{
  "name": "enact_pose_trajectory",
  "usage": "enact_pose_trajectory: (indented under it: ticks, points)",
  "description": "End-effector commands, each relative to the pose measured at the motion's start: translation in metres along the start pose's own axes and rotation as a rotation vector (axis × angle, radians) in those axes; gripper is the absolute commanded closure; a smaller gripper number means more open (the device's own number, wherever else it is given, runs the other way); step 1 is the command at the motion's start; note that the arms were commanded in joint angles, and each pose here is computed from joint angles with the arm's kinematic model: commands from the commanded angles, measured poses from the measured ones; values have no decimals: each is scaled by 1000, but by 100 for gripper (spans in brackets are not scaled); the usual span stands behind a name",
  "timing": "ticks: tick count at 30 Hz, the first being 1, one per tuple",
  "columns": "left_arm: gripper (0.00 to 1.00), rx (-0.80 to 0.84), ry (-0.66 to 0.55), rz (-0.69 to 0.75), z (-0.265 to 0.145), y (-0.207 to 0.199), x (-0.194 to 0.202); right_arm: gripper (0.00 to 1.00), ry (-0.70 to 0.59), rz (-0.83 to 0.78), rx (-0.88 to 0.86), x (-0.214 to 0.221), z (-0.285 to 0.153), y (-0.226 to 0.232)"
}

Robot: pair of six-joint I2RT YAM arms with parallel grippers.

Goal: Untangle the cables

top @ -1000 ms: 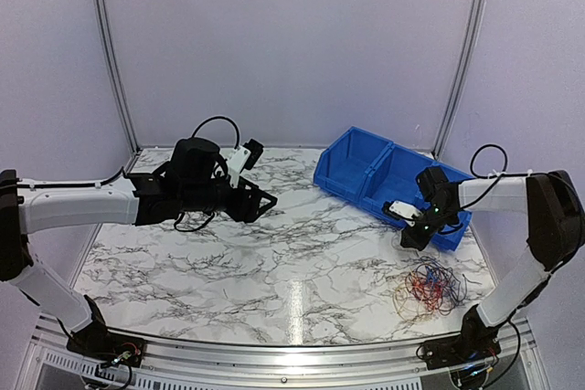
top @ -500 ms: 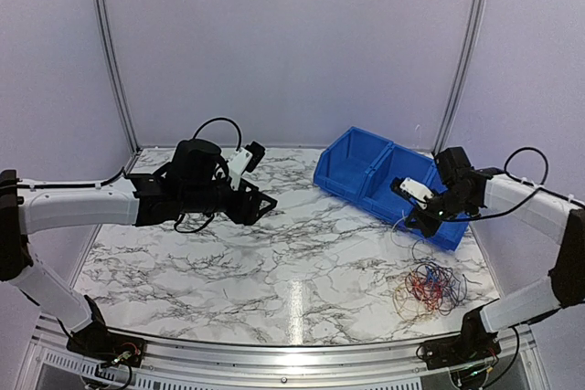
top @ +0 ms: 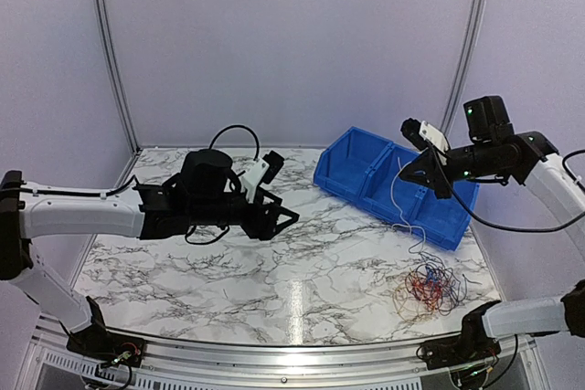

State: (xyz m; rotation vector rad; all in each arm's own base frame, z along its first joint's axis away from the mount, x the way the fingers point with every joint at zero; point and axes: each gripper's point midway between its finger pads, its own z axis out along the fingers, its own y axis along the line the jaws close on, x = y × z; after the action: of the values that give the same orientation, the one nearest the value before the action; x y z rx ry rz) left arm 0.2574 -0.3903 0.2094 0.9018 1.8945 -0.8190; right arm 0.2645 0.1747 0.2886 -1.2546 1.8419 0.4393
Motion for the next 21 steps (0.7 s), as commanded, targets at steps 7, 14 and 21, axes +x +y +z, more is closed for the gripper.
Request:
enact_pose_trajectory:
  ticks: [7, 14, 21]
  points:
    - [29, 107, -365, -184, 24, -83, -87, 100, -101, -157, -209, -45, -1, 59]
    - [31, 281, -393, -275, 64, -116, -94, 100, -92, -214, -262, -49, 5, 79]
    - [36, 372, -403, -287, 75, -136, -95, 100, -75, -221, -247, -45, 7, 79]
